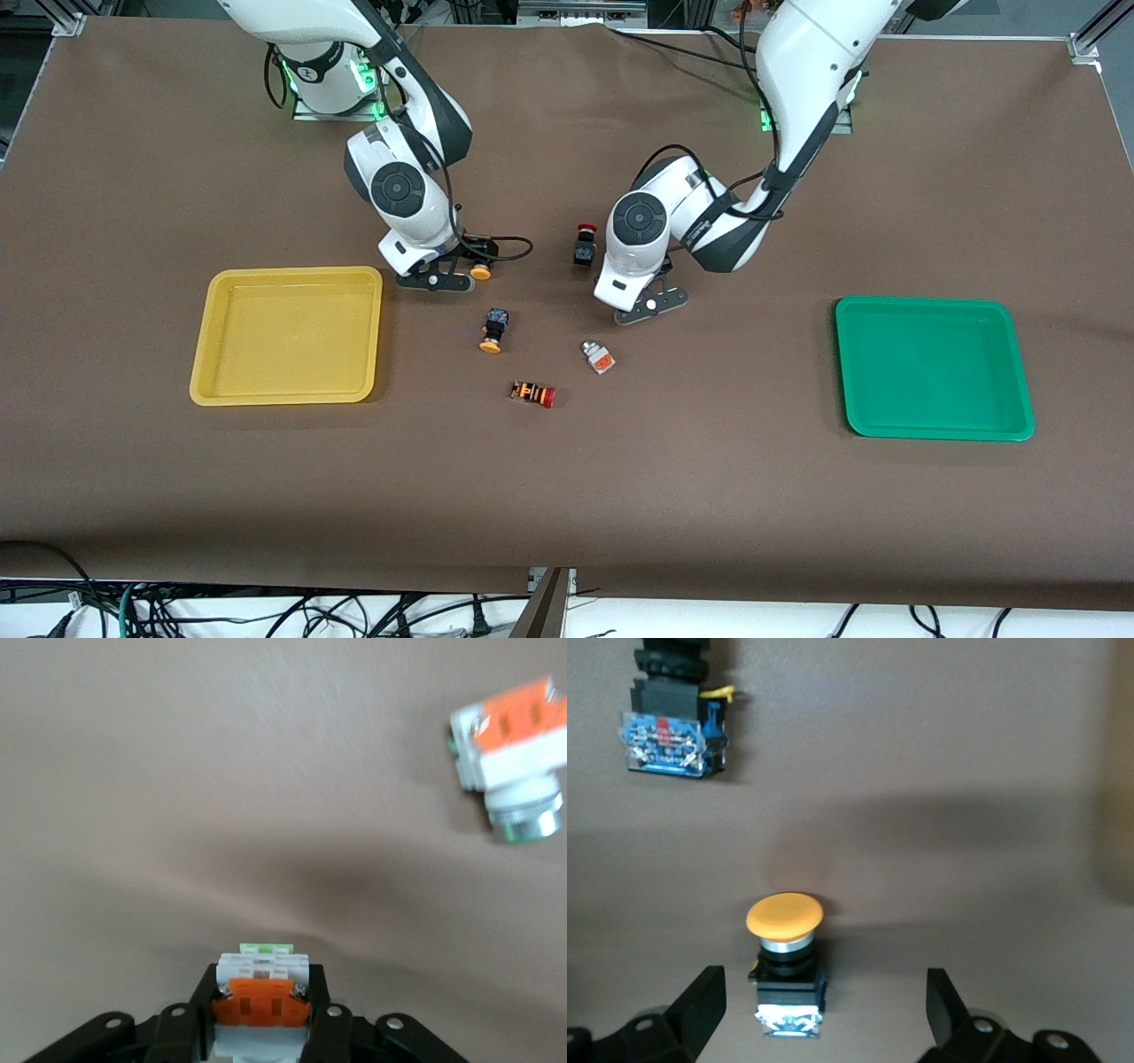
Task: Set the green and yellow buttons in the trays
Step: 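Close both grippers on the white button and the yellow button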
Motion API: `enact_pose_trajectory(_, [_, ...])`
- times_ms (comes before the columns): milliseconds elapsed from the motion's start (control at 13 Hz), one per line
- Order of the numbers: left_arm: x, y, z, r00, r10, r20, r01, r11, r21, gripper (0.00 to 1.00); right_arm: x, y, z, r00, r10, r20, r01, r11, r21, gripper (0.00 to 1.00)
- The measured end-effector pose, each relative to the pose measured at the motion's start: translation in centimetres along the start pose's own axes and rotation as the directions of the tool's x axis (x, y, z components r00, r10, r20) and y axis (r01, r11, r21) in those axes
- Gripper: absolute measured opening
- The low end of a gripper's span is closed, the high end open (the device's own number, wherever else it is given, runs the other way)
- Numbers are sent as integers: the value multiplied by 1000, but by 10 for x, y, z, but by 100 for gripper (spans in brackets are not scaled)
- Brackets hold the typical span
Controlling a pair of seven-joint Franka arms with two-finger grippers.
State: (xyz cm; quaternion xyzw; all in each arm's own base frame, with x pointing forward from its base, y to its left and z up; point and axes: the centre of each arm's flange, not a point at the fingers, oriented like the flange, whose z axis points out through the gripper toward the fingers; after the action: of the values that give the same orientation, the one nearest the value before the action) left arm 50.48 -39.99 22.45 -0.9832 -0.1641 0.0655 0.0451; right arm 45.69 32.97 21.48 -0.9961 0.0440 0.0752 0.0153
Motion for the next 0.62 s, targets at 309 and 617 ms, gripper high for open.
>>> enact_pose_trajectory(309, [51, -56, -66, 993, 115, 6, -115, 992, 54, 41, -12, -16, 21, 1000, 4, 3, -4, 1000, 4, 100])
enact_pose_trajectory(617, [118, -127, -103, 960, 275, 46, -277, 959, 61, 41, -13, -14, 37, 1000, 6, 25, -6, 1000, -8, 98])
